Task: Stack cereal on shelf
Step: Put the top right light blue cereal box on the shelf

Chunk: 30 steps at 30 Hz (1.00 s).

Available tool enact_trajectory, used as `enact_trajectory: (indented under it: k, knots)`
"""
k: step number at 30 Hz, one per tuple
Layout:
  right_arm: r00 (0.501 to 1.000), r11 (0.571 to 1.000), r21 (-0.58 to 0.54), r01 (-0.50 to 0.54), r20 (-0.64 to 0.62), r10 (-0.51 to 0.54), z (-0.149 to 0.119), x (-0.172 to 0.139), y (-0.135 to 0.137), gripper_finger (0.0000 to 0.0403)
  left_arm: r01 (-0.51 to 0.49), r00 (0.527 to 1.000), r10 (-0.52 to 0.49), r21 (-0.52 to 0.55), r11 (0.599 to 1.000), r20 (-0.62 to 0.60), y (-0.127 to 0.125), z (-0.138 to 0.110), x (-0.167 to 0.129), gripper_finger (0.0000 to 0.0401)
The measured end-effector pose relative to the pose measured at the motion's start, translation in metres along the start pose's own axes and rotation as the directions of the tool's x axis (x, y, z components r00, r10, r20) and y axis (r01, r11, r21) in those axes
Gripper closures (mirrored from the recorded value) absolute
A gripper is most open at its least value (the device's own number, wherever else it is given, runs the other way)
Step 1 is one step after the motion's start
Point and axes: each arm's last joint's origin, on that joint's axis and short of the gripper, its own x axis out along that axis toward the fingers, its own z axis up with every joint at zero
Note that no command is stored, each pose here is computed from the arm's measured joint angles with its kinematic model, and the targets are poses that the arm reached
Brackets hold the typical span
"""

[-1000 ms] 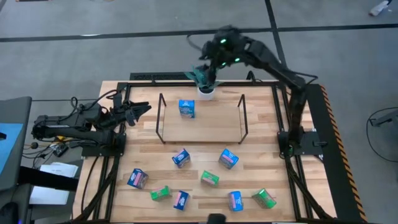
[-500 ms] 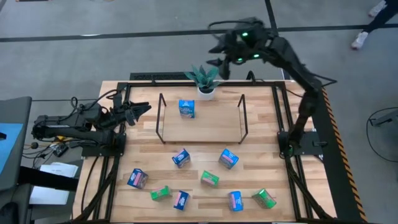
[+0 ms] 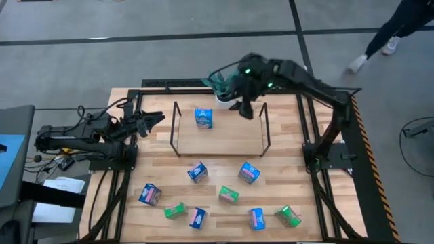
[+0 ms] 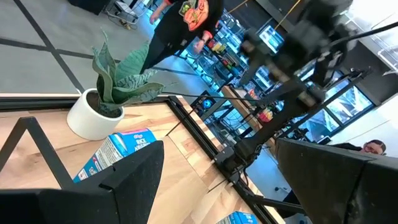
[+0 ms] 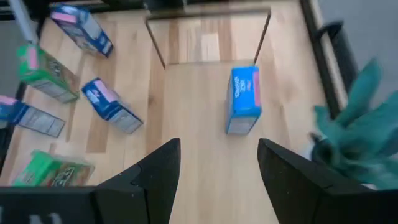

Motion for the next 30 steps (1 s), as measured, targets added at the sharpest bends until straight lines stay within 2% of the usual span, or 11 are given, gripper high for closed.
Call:
enact_trajectory:
  k: [6, 10, 14, 22, 30]
  knots:
    - [0.997, 1.000, 0.008, -0.024, 0.077, 0.023, -0.013, 0.061, 0.011, 0.0164, -0.004, 1.000, 0.004, -0.001, 1.000, -0.004, 0.000, 0.000, 0.000, 0.0101]
    - [0.997, 0.998, 0.065, -0.025, 0.072, 0.021, -0.032, 0.090, 0.007, 0.0164, -0.003, 1.000, 0.003, -0.002, 1.000, -0.004, 0.000, 0.000, 0.000, 0.0101]
    - [0.994, 0.992, 0.122, -0.001, 0.108, -0.012, -0.046, 0.107, -0.004, 0.0164, -0.003, 1.000, 0.003, 0.001, 1.000, -0.004, 0.000, 0.000, 0.000, 0.0101]
    - [0.985, 0.984, 0.166, 0.067, 0.143, -0.091, -0.067, 0.130, -0.009, 0.0169, -0.004, 1.000, 0.004, 0.000, 1.000, -0.004, 0.000, 0.000, 0.000, 0.0101]
    - [0.987, 0.980, 0.173, 0.097, 0.111, -0.117, -0.075, 0.157, -0.015, 0.0223, -0.005, 1.000, 0.005, -0.007, 1.000, -0.003, 0.000, 0.000, 0.000, 0.0101]
